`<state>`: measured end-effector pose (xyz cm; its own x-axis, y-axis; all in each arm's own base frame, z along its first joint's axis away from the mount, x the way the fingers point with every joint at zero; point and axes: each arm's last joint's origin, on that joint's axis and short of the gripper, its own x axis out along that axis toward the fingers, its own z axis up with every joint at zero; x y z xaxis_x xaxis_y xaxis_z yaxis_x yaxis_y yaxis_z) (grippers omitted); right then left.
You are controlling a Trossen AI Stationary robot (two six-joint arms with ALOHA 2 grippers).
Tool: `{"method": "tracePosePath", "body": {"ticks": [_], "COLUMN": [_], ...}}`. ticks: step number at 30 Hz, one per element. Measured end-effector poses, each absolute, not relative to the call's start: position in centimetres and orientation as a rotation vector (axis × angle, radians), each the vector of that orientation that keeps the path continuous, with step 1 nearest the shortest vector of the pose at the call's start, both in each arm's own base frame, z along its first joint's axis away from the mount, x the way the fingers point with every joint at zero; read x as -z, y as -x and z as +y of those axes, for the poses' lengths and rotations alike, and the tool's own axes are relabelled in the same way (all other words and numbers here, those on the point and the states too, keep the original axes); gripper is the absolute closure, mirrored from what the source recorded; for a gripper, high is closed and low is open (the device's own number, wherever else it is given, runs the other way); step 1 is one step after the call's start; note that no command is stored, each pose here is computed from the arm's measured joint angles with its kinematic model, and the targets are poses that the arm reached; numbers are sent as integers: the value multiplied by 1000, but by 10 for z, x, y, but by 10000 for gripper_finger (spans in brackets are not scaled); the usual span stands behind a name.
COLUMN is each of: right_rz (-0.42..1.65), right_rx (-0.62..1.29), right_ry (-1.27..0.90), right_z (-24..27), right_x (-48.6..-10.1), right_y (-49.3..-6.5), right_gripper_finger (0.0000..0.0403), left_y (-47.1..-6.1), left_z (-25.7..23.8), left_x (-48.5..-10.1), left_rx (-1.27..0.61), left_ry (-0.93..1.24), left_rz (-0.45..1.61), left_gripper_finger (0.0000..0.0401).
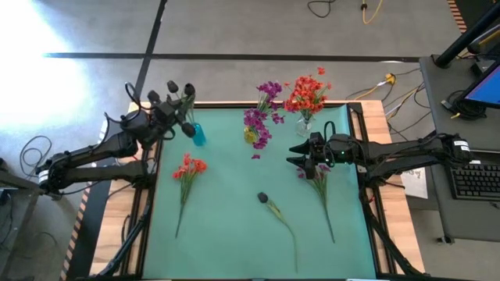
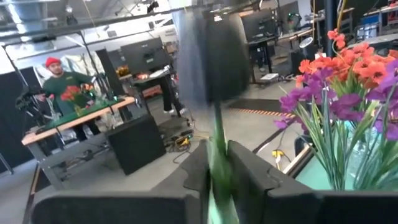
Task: Sort flowers into vase by color
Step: Put the left black flower into the blue vase
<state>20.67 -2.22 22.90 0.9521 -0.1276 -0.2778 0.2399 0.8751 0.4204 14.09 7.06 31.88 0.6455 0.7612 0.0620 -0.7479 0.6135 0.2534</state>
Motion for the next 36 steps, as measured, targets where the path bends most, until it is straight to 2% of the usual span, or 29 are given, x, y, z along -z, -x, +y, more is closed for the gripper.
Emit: {"method": "tracePosePath", "body": {"ticks": [10,17,24,36], "right_rz": [246,246,246,245], "right_rx": [194,194,194,195], "right_ry": [-468,-471,-471,-481], "right_z": [-22,-22,-22,-22], "right_x": [-229,-229,-229,-229], "right_y": [-207,-207,-207,-207], "right_gripper_finger": [158,158,158,158], "left_y": [-139,-130,-124,-119], "left_z": [71,71,68,62], "left_x": [-311,-303,-299,-291], "left_rx": [-887,-1032,-1008,-962], "left_ry": [-253,-200,-148,-72], "left_rz": [139,223,251,296], "left_gripper_finger": [285,263,240,175]}}
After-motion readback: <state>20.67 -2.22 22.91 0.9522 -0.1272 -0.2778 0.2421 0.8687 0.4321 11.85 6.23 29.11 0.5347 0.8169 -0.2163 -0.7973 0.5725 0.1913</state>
